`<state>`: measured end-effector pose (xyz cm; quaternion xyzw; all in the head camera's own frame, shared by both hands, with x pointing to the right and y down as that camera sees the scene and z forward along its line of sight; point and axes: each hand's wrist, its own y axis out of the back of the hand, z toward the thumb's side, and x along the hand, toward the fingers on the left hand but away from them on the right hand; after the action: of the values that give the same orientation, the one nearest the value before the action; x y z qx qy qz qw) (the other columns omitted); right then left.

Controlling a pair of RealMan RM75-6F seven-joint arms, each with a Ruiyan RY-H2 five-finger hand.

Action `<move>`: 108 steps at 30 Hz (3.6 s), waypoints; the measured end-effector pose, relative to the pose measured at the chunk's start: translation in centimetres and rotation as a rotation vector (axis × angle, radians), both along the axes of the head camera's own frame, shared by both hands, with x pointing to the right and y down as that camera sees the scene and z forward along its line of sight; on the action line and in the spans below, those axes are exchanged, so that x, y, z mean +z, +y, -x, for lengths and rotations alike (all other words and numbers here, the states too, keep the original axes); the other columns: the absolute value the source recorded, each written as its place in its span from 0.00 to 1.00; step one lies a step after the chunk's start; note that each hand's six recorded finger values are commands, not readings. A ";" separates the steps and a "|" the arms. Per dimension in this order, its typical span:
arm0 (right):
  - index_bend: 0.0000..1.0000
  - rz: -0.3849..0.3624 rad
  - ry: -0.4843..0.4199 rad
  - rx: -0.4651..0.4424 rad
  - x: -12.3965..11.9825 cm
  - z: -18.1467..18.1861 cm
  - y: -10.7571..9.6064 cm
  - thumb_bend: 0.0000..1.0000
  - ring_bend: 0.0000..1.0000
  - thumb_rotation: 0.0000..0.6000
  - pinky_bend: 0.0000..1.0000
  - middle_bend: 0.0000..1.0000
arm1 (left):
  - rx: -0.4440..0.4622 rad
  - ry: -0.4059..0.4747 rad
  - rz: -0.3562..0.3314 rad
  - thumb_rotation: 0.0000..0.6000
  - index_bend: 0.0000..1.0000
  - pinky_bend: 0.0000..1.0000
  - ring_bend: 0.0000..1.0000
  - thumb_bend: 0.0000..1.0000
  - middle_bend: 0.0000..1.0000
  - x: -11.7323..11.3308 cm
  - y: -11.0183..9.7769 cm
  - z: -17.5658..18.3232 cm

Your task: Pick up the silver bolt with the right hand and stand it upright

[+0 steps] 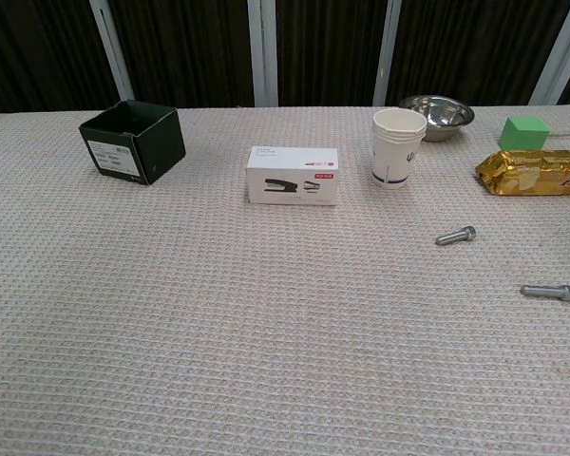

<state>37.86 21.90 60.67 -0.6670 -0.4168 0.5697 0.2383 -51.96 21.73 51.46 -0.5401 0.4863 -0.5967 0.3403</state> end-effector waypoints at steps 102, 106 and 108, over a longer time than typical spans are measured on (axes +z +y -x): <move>0.60 0.152 0.071 0.026 9.4 7.0 -1.4 0.34 0.00 1.00 0.00 0.00 | -0.003 -0.021 0.008 1.00 0.16 0.01 0.01 0.04 0.09 0.4 -0.2 -0.1; 0.60 0.149 0.067 0.024 9.2 7.2 -1.5 0.34 0.01 1.00 0.00 0.00 | -0.002 -0.021 0.011 1.00 0.16 0.01 0.01 0.04 0.09 0.5 -0.2 -0.1; 0.60 0.148 0.064 0.024 9.1 7.2 -1.6 0.34 0.01 1.00 0.00 0.00 | -0.003 -0.022 0.010 1.00 0.16 0.01 0.01 0.04 0.09 0.4 -0.2 -0.1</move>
<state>30.65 20.35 69.77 -0.6591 -0.3736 0.6229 0.1949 -51.83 21.53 51.91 -0.5345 0.4805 -0.6053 0.3421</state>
